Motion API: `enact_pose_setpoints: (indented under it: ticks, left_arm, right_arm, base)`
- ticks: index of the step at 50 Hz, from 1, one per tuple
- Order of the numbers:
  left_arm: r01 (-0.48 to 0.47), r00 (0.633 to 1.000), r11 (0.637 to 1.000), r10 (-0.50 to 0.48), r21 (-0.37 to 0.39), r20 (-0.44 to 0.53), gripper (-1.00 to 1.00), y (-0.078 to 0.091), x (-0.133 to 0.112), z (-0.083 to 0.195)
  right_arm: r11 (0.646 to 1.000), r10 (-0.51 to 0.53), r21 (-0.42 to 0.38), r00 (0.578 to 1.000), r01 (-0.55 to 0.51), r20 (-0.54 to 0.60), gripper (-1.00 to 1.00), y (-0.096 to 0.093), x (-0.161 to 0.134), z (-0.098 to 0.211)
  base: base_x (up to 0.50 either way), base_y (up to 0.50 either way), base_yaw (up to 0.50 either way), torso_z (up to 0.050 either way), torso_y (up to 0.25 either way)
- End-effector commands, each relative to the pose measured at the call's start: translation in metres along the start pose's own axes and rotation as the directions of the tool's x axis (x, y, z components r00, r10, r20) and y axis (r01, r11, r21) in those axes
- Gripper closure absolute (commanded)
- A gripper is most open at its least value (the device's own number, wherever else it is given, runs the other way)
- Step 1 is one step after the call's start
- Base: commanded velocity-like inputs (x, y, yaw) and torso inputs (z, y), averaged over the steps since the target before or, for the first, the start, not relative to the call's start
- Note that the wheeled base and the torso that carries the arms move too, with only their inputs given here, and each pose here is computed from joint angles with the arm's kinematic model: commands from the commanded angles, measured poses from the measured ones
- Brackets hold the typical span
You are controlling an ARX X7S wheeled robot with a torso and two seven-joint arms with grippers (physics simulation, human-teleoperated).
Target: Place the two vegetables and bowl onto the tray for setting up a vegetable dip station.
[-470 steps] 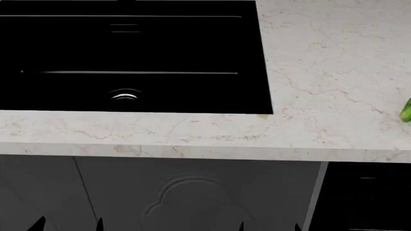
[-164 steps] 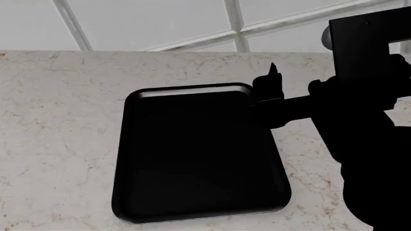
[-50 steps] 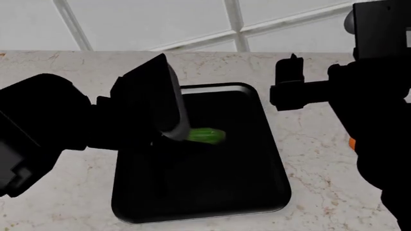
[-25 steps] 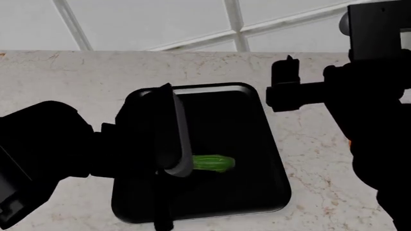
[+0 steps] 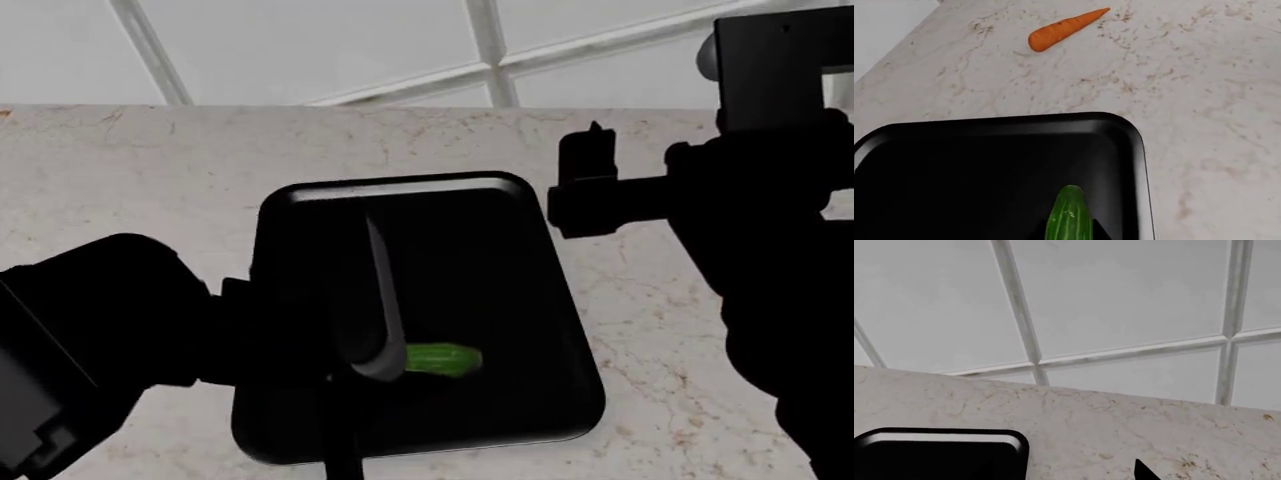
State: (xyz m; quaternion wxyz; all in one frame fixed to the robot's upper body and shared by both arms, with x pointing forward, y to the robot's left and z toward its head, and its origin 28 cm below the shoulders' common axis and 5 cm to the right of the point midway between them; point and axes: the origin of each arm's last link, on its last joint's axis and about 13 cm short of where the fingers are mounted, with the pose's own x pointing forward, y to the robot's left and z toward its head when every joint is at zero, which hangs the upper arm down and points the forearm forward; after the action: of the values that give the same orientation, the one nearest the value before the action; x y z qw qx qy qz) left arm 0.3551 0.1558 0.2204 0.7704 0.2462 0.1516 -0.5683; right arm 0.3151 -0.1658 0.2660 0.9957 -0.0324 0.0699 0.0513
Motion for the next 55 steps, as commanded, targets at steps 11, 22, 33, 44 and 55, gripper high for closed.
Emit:
enact_pose_setpoints:
  ticks: [11, 22, 33, 44, 55]
  left_arm:
    - [0.012, 1.000, 1.000, -0.013, -0.005, -0.018, 1.00, -0.002, 0.005, -0.006]
    - [-0.006, 1.000, 1.000, 0.006, 0.002, -0.006, -1.00, -0.001, 0.004, -0.004]
    - [-0.030, 0.998, 0.999, 0.028, 0.022, 0.055, -1.00, -0.001, -0.010, 0.010]
    - [-0.185, 0.969, 0.983, 0.181, 0.009, 0.170, -1.00, 0.003, -0.043, 0.022]
    - [-0.488, 0.851, 0.872, 0.484, -0.035, 0.202, -1.00, -0.007, -0.060, 0.017]
  right_arm:
    - [1.000, 0.004, 0.003, 1.000, -0.004, -0.009, -1.00, 0.001, 0.001, -0.004]
    - [1.000, 0.005, 0.003, 1.000, -0.005, -0.009, -1.00, 0.001, 0.001, -0.004]
    - [1.000, 0.000, 0.001, 1.000, 0.000, -0.007, -1.00, 0.000, 0.001, -0.002]
    - [0.999, -0.027, -0.036, 0.995, 0.023, -0.092, -1.00, -0.011, 0.002, 0.005]
    - [0.998, -0.054, -0.048, 0.984, 0.046, -0.172, -1.00, -0.036, -0.011, 0.034]
  base:
    - [0.00, 0.00, 0.00, 0.000, 0.000]
    - [0.00, 0.00, 0.00, 0.000, 0.000]
    - [0.00, 0.00, 0.00, 0.000, 0.000]
    - [0.00, 0.00, 0.00, 0.000, 0.000]
    - [0.00, 0.00, 0.00, 0.000, 0.000]
